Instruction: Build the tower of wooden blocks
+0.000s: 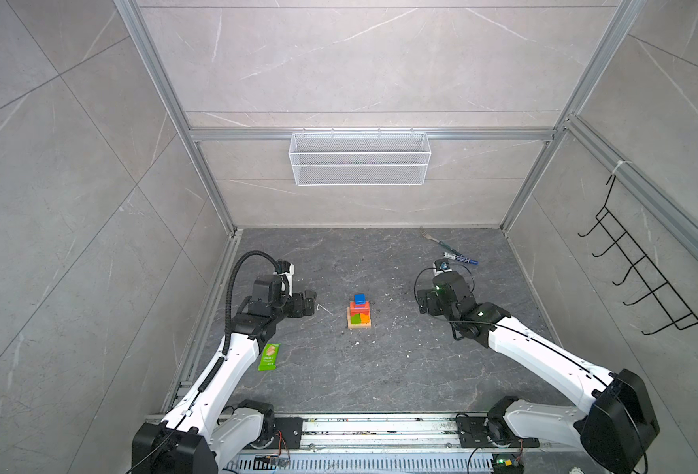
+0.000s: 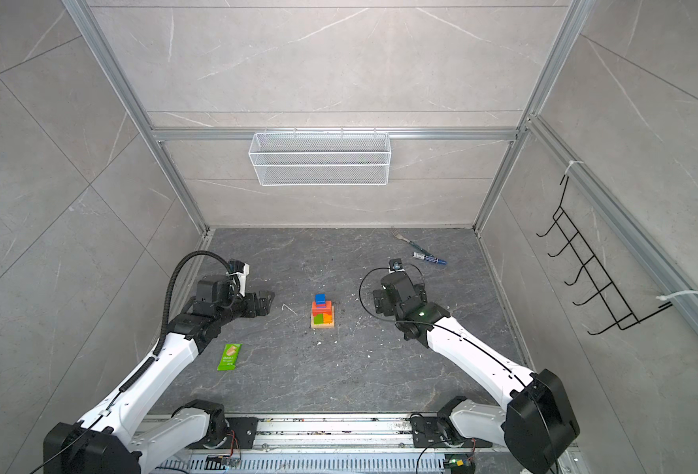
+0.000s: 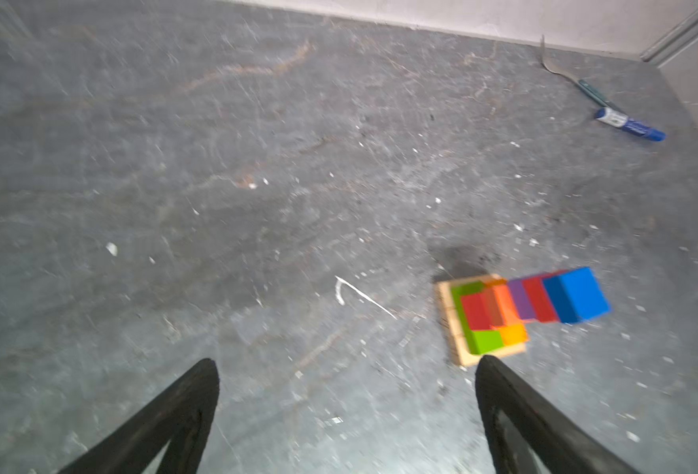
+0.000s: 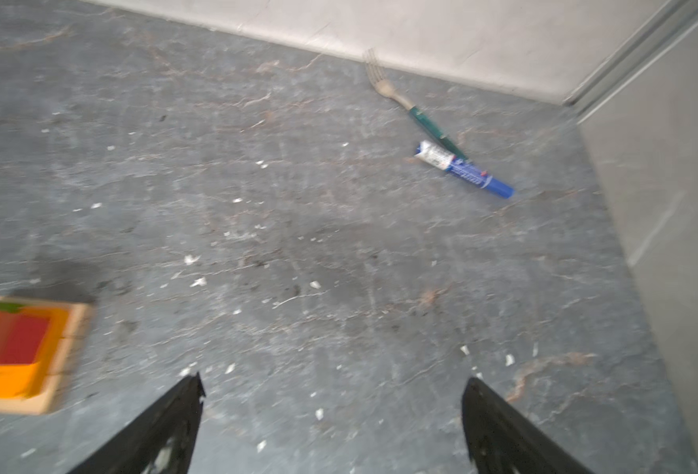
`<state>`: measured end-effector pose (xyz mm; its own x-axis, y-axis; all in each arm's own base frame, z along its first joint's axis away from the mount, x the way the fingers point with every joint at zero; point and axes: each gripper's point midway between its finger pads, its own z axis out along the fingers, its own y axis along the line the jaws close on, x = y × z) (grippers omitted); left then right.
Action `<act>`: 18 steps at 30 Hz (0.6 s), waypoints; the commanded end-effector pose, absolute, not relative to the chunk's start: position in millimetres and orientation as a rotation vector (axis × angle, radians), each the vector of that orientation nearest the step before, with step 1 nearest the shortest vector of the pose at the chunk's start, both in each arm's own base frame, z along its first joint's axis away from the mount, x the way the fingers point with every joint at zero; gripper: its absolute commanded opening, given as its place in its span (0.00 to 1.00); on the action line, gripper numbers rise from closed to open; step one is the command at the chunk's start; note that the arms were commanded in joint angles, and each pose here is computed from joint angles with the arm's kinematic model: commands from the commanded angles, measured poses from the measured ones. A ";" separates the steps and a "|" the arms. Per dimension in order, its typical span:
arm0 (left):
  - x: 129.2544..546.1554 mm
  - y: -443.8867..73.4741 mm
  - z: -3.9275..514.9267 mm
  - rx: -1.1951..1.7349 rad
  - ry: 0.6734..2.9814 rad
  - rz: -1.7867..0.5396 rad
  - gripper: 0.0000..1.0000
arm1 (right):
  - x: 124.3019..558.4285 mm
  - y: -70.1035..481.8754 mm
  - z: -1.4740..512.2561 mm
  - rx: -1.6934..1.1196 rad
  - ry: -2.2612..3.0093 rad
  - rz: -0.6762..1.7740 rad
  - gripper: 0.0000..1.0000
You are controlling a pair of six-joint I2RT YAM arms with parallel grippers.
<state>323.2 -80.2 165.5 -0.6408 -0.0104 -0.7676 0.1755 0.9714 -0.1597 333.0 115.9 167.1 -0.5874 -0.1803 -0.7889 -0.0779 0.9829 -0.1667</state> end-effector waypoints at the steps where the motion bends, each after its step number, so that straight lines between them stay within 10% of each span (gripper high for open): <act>1: 345.3 -50.9 166.9 0.113 2.148 -0.155 0.99 | 342.1 93.3 190.7 -0.096 2.022 -0.223 1.00; 18: 379.0 8.9 105.9 0.031 2.009 0.013 0.99 | 360.0 37.3 134.5 0.079 1.873 -0.427 1.00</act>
<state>358.5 0.1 80.1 -0.5588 -0.0050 -0.8293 0.0263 0.9994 -0.0238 349.5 40.0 122.1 -0.4241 -0.1645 -0.8906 0.2141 0.9373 -0.2750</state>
